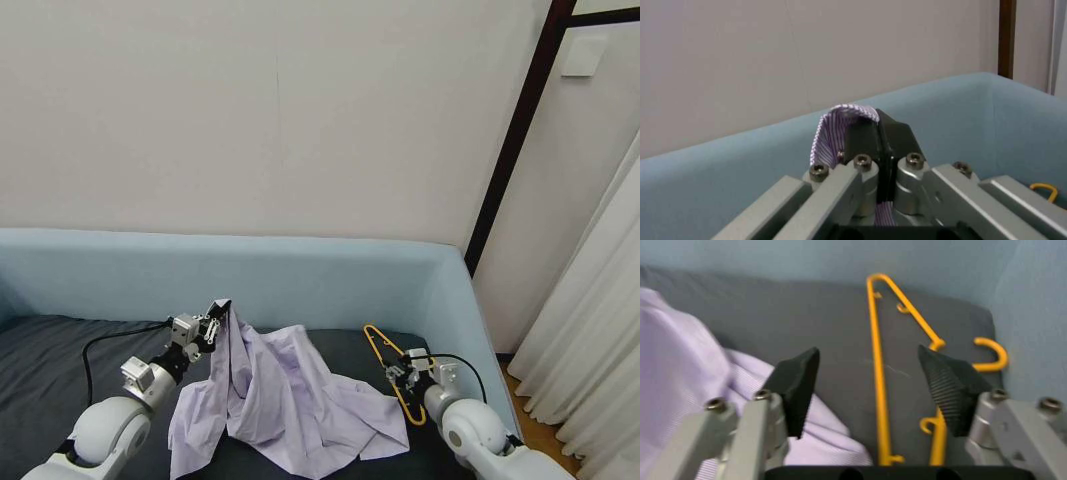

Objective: Pick up the clothes from the sofa and hang them on the clothes hanger.

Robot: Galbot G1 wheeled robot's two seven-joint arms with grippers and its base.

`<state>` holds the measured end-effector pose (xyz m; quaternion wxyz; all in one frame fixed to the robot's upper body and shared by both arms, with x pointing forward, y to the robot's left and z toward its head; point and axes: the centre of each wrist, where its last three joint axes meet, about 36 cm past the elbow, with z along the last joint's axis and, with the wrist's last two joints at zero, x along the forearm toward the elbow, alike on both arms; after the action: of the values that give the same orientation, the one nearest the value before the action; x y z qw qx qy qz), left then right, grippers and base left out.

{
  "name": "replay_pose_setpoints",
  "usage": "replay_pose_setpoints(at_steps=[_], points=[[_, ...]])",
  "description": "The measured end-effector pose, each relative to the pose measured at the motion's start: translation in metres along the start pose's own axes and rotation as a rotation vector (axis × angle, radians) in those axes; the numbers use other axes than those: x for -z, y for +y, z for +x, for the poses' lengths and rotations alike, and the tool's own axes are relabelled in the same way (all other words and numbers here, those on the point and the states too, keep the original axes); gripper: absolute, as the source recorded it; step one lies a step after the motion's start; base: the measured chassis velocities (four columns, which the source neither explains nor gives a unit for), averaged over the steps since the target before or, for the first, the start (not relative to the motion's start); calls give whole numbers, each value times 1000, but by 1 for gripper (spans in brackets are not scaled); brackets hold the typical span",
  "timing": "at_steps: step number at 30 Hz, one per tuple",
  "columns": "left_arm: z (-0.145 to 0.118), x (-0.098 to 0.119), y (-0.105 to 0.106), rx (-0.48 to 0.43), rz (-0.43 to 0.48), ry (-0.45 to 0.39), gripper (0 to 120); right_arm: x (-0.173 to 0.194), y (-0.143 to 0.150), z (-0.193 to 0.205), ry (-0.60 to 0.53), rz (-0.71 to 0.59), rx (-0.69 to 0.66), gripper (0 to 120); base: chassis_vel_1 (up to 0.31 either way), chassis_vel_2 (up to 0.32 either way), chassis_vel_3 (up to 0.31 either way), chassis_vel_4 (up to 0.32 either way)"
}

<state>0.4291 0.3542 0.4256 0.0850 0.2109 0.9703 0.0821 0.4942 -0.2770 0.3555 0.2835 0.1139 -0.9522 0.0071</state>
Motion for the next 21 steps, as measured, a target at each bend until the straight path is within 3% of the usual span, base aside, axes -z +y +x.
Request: replay_pose_setpoints(at_steps=[3, 11, 13, 21], points=[[3, 2, -2, 2, 1, -7, 0, -21, -24, -15, 63, 71, -24, 75, 0, 0, 0, 0], [6, 4, -4, 19, -3, -21, 0, -67, -35, -38, 102, 120, -76, 99, 0, 0, 0, 0], [7, 4, -5, 21, -2, -23, 0, -71, -34, -42, 102, 106, -86, 98, 0, 0, 0, 0], [8, 5, -9, 29, 4, -31, 0, -82, -33, -53, 118, 37, -136, 75, 0, 0, 0, 0]])
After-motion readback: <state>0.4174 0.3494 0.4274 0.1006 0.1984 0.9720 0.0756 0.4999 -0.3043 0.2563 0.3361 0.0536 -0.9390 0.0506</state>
